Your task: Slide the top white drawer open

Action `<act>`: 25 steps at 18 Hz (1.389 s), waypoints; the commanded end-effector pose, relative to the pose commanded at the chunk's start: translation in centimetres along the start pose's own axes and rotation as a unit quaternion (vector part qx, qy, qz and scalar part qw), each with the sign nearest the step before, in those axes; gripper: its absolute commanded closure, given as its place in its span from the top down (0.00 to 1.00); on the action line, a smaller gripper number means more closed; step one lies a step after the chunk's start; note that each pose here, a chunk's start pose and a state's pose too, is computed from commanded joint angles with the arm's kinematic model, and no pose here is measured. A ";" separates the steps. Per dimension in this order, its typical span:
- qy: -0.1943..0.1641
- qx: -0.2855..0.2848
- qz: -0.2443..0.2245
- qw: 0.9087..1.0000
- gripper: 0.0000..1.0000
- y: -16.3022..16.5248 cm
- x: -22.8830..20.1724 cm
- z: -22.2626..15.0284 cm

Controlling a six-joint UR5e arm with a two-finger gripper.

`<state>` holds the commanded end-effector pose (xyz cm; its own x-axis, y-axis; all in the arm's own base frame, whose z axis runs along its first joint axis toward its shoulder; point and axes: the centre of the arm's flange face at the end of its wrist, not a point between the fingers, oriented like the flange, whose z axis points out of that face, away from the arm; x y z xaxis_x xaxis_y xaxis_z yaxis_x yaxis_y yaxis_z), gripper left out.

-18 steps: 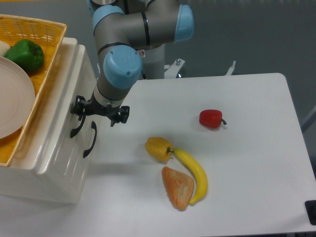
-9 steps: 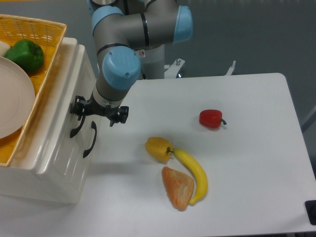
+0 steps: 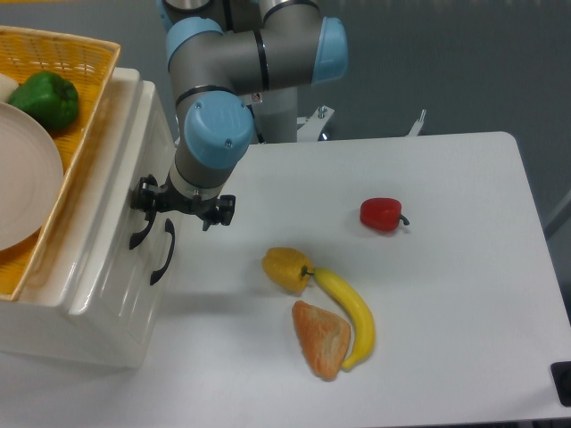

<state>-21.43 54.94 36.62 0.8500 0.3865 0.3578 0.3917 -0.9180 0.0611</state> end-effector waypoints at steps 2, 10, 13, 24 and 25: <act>-0.001 0.000 0.000 1.000 1.00 0.0 -0.1 0.0; -0.026 -0.002 -0.014 1.000 1.00 0.3 -2.2 -0.9; -0.027 0.001 -0.022 0.999 1.00 0.3 -3.1 -1.3; -0.028 0.019 -0.048 0.998 1.00 0.4 -6.3 -3.4; -0.028 0.020 -0.053 0.998 1.00 0.5 -6.8 -3.6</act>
<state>-28.33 51.56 37.56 0.8210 0.4861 0.2996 0.4930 -0.8681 0.0574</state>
